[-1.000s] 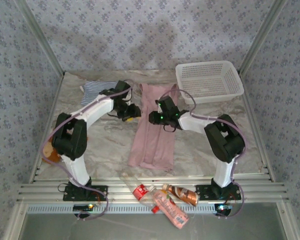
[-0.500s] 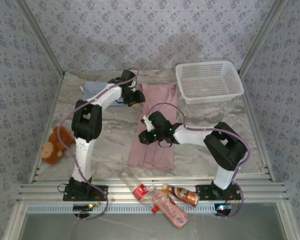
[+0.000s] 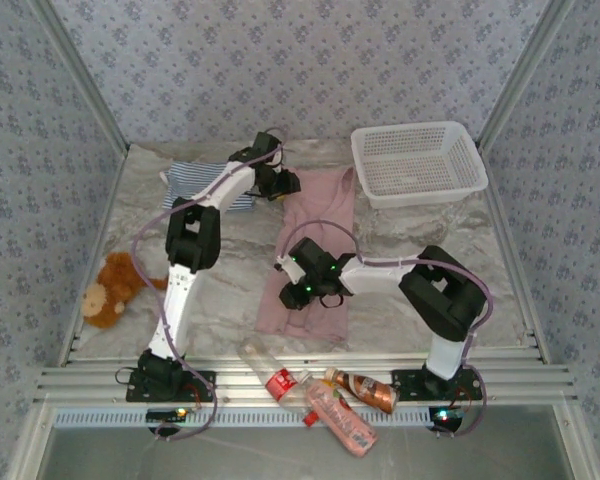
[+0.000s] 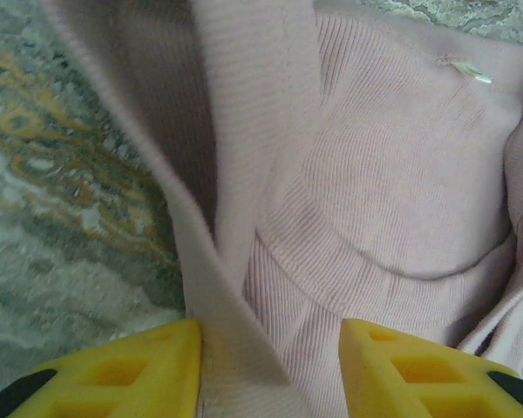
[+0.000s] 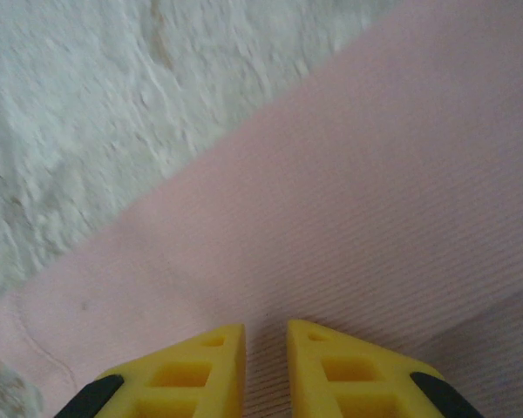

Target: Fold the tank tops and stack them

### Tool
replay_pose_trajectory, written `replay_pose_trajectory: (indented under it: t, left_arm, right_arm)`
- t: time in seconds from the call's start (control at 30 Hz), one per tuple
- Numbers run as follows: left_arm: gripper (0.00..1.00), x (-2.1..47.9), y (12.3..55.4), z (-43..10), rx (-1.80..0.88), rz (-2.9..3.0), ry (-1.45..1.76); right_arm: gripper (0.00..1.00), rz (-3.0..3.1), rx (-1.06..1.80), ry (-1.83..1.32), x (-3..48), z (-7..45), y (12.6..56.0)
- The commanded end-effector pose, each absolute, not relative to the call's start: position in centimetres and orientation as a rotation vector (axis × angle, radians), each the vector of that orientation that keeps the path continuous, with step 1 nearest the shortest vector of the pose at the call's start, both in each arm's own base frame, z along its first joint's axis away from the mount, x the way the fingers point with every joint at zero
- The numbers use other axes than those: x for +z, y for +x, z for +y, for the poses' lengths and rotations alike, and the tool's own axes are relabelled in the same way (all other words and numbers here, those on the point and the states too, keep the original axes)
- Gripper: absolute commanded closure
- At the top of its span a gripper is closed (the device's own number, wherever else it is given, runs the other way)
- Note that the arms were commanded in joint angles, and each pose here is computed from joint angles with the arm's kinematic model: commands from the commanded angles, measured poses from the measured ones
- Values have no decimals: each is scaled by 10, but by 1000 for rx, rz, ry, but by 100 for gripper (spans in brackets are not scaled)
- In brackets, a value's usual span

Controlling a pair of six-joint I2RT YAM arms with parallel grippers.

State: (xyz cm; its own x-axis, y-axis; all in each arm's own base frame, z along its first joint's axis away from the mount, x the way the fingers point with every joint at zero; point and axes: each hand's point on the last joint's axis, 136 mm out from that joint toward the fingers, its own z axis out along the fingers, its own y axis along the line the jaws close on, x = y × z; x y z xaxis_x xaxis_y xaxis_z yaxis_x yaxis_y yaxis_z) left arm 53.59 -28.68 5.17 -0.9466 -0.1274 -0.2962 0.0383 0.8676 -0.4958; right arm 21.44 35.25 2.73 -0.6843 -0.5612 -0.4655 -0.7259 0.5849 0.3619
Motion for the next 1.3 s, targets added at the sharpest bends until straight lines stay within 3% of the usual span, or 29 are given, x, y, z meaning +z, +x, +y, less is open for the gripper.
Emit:
replay_pose_trajectory:
  t: [0.0,0.4,0.7,0.97,1.27]
  left_arm:
    - [55,36,528,-290,-721,2782,-24]
    - [55,15,533,-275,-571,2830,13]
    - [55,8,543,-256,-477,2844,-13]
    - [54,73,546,-268,-538,2748,49]
    - [52,137,462,-268,-485,2802,116]
  right_arm:
    - [79,2605,655,-1157,5,325,199]
    - [80,2624,572,-1225,14,295,197]
    - [70,2422,623,-1347,64,296,199]
    - [58,2271,390,-1651,65,232,163]
    - [48,2136,222,-1798,54,186,130]
